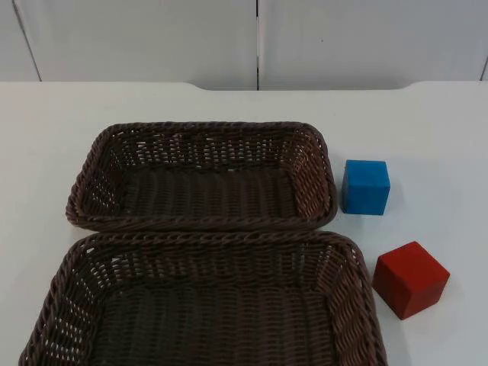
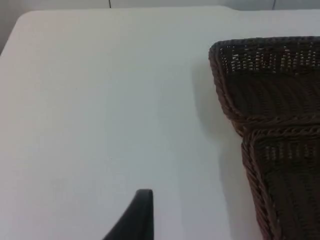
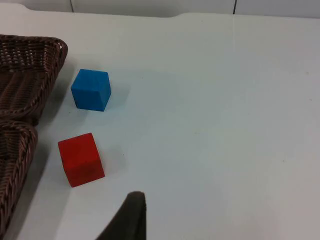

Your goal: Pick up one cube with the left hand and place it into the upper basket. Pick up one cube with the right hand and place it into the lower basket.

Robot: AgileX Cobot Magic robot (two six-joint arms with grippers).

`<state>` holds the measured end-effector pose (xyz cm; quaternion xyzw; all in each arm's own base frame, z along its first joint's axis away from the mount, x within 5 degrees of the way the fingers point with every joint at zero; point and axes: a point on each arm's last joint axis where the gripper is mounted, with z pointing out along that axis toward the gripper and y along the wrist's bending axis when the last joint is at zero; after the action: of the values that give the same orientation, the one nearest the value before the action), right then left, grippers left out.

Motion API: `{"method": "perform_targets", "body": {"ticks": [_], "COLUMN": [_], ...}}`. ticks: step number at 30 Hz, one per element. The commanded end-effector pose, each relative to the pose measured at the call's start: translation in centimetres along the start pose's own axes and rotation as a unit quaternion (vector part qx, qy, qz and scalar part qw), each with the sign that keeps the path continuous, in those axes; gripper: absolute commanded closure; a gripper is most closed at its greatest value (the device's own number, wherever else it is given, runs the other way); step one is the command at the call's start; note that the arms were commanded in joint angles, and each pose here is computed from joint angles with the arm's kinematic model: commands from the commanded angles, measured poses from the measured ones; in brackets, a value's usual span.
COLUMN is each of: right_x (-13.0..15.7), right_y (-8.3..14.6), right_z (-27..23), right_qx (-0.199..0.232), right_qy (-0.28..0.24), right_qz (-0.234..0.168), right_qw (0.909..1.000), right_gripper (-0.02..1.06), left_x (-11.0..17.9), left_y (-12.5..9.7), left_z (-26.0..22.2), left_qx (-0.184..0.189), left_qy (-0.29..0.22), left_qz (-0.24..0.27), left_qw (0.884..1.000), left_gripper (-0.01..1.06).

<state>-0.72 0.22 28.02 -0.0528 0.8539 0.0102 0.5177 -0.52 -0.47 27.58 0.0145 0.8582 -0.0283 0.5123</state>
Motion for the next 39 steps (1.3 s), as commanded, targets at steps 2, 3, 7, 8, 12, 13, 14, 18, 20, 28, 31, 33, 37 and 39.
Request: {"method": "perform_targets", "body": {"ticks": [2, 3, 7, 8, 12, 13, 14, 18, 20, 28, 31, 33, 37, 39], "right_x": [0.0, 0.0, 0.0, 0.0, 0.0, 0.0, 0.0, 0.0, 0.0, 0.0, 0.0, 0.0, 0.0, 0.0], "right_y": [0.0, 0.0, 0.0, 0.0, 0.0, 0.0, 0.0, 0.0, 0.0, 0.0, 0.0, 0.0, 0.0, 0.0], "right_z": [0.0, 0.0, 0.0, 0.0, 0.0, 0.0, 0.0, 0.0, 0.0, 0.0, 0.0, 0.0, 0.0, 0.0], "right_qx": [0.004, 0.004, 0.004, 0.004, 0.004, 0.004, 0.004, 0.004, 0.004, 0.004, 0.004, 0.004, 0.004, 0.004], "right_qy": [-0.003, -0.003, -0.003, -0.003, -0.003, -0.003, -0.003, -0.003, -0.003, -0.003, -0.003, -0.003, -0.003, -0.003], "right_qz": [0.002, 0.002, 0.002, 0.002, 0.002, 0.002, 0.002, 0.002, 0.002, 0.002, 0.002, 0.002, 0.002, 0.002], "right_qw": [1.0000, 1.0000, 1.0000, 1.0000, 1.0000, 1.0000, 1.0000, 1.0000, 1.0000, 1.0000, 1.0000, 1.0000, 1.0000, 1.0000], "right_gripper": [-0.01, -0.01, -0.01, -0.01, -0.01, -0.01, -0.01, -0.01, -0.01, -0.01, -0.01, -0.01, -0.01, -0.01], "left_x": [-0.8, -1.0, -1.2, -1.3, -1.8, -2.0, -2.2, -2.6, -2.8, -3.5, -3.7, -3.9, -4.0, -4.0], "left_y": [-0.2, -0.2, -0.3, -0.3, -0.3, -0.3, -0.3, -0.3, -0.3, -0.3, -0.3, -0.3, -0.3, -0.3], "left_z": [-0.5, -0.7, -0.7, -0.6, 0.1, 0.2, 0.4, 0.7, 0.9, 1.2, 1.4, 1.6, 1.9, 2.0], "left_qx": [0.010, 0.010, 0.011, 0.014, 0.016, 0.016, 0.018, 0.018, 0.019, 0.018, 0.019, 0.019, 0.019, 0.019], "left_qy": [-0.036, -0.045, -0.057, -0.056, -0.038, -0.035, -0.035, -0.041, -0.043, -0.046, -0.047, -0.044, -0.038, -0.035], "left_qz": [-0.007, -0.007, -0.008, -0.010, -0.014, -0.014, -0.016, -0.018, -0.019, -0.019, -0.021, -0.022, -0.021, -0.020], "left_qw": [0.999, 0.999, 0.998, 0.998, 0.999, 0.999, 0.999, 0.999, 0.999, 0.999, 0.999, 0.999, 0.999, 0.999], "left_gripper": [0.00, 0.00, 0.00, 0.00, 0.00, 0.00, 0.00, 0.00, 0.00, 0.00, 0.00, 0.00, 0.00, 0.00]}}
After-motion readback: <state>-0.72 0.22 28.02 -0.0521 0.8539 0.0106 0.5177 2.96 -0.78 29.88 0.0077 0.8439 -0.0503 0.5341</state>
